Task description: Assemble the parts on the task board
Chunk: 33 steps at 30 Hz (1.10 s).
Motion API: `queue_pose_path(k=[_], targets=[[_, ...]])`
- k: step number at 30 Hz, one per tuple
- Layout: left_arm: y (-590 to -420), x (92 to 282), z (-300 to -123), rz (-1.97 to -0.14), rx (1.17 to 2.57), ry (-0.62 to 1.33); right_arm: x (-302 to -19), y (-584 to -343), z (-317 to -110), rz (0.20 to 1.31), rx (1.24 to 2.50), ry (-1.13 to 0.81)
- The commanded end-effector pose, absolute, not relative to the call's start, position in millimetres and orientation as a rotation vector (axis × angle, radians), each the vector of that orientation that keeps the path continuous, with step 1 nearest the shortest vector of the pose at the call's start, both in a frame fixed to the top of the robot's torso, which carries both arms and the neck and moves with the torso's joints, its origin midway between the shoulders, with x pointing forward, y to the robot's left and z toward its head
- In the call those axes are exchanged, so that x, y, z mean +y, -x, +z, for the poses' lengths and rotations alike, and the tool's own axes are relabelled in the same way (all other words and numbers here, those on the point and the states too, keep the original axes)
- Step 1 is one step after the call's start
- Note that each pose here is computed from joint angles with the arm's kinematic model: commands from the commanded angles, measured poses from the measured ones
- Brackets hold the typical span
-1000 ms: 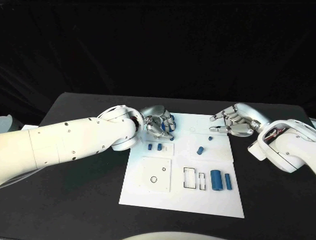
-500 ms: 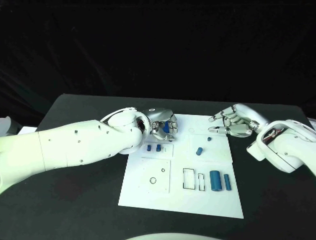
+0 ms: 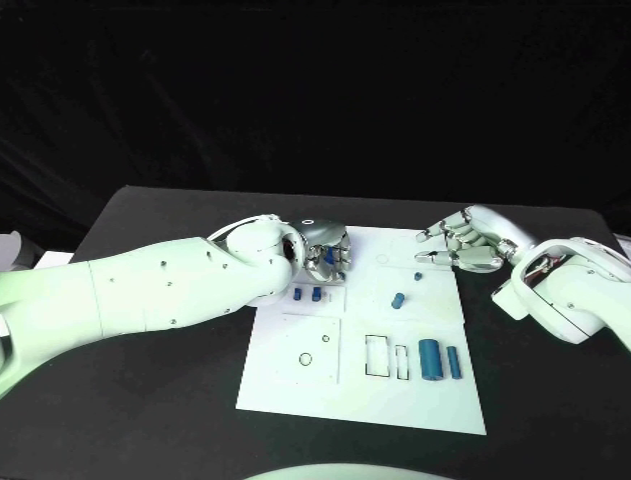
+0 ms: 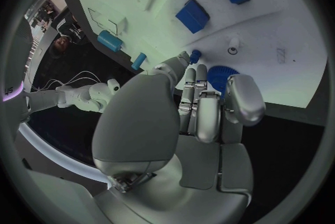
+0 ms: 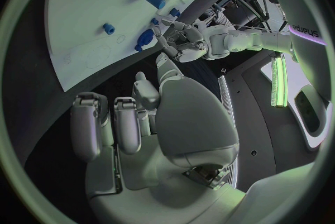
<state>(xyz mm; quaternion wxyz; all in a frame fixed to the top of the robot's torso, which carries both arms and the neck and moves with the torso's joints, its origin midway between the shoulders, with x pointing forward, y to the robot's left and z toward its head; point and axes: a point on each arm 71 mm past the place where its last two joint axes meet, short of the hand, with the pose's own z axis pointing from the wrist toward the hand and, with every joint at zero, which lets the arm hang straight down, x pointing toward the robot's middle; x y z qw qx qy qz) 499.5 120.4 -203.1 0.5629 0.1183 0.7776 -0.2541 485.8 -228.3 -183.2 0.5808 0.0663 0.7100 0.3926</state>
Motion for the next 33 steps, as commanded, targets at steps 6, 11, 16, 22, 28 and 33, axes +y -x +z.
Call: queue_pose_path(k=[6, 11, 16, 22, 28, 33], targets=[[-501.7, 118.9, -208.5, -0.54, 1.882, -0.298, -227, -485, -183, 0.928, 1.658, -0.143], [-502.4, 116.5, -211.2, -0.541, 1.886, -0.298, -226, -485, -183, 0.929, 1.658, -0.143], [-502.7, 115.5, -214.6, -0.54, 1.891, -0.295, -226, -485, -183, 0.93, 1.658, -0.142], [-501.9, 113.5, -216.5, -0.546, 1.898, -0.299, -226, -485, -183, 0.93, 1.658, -0.142], [-500.9, 111.7, -217.4, -0.551, 1.908, -0.303, -225, -485, -183, 0.931, 1.659, -0.141], [-501.0, 112.0, -219.2, -0.539, 1.929, -0.308, -225, -485, -183, 0.932, 1.66, -0.141]])
